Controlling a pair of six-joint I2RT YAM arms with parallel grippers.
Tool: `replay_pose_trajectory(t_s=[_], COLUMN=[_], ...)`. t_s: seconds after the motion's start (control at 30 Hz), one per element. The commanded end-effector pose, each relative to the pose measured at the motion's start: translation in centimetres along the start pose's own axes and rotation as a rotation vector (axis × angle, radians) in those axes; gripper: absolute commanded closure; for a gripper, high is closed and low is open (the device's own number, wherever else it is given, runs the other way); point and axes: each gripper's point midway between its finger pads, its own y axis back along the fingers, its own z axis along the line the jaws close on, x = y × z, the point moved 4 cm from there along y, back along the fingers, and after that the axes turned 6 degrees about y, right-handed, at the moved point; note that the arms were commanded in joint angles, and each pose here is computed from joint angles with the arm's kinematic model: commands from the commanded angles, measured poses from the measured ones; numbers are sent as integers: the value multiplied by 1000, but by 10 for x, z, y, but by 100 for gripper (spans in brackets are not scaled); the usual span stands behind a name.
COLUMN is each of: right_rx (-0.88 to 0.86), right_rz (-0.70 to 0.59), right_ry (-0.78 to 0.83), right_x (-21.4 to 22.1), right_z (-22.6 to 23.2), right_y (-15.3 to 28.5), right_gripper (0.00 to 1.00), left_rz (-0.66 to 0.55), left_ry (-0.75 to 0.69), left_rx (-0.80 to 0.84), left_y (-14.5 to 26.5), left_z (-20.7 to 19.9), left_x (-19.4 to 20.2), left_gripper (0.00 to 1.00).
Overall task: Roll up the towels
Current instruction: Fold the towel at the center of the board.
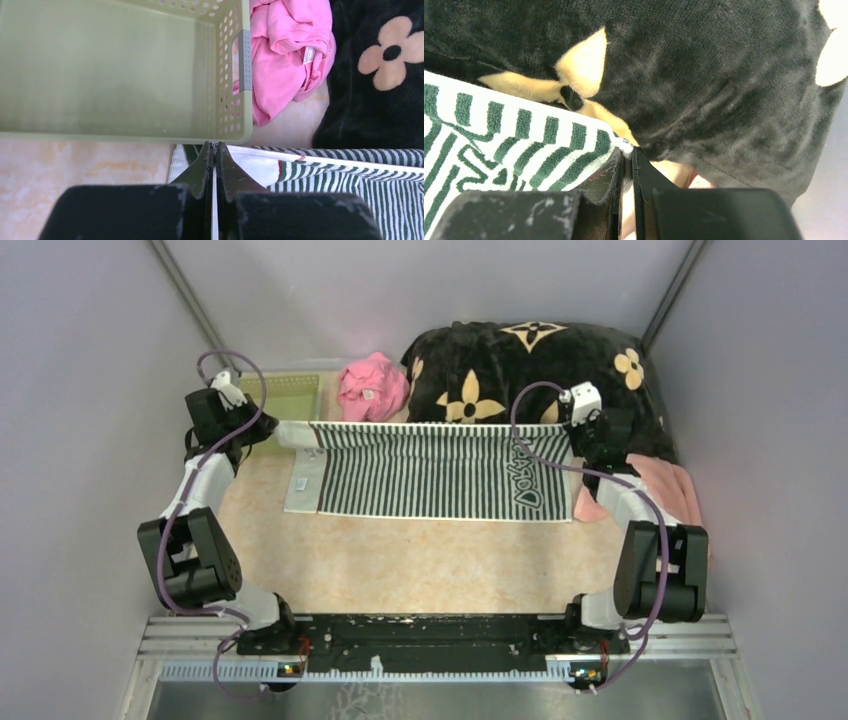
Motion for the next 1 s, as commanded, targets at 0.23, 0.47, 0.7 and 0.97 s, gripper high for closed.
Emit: replay_pose_trajectory(t_s=[0.23, 0.47, 0.7, 0.97], right_rx=[174, 212, 226, 217], right_rz=[-109, -75, -143, -134], right_ry=[-7, -63, -69, -79], right_x=[-18, 5, -15, -6], right_z=[-21, -12, -18, -12], right_y=[41, 50, 63, 60], right_gripper=[100, 100, 100, 100], left_rz=[-96, -62, -123, -103], left_ry=[-15, 27, -4, 9], left_rx=[-2, -17, -16, -24], left_y=[34, 38, 54, 48], left_z=[0, 8, -3, 4], left_x=[-8, 17, -5, 7], left_gripper=[100, 100, 100, 100])
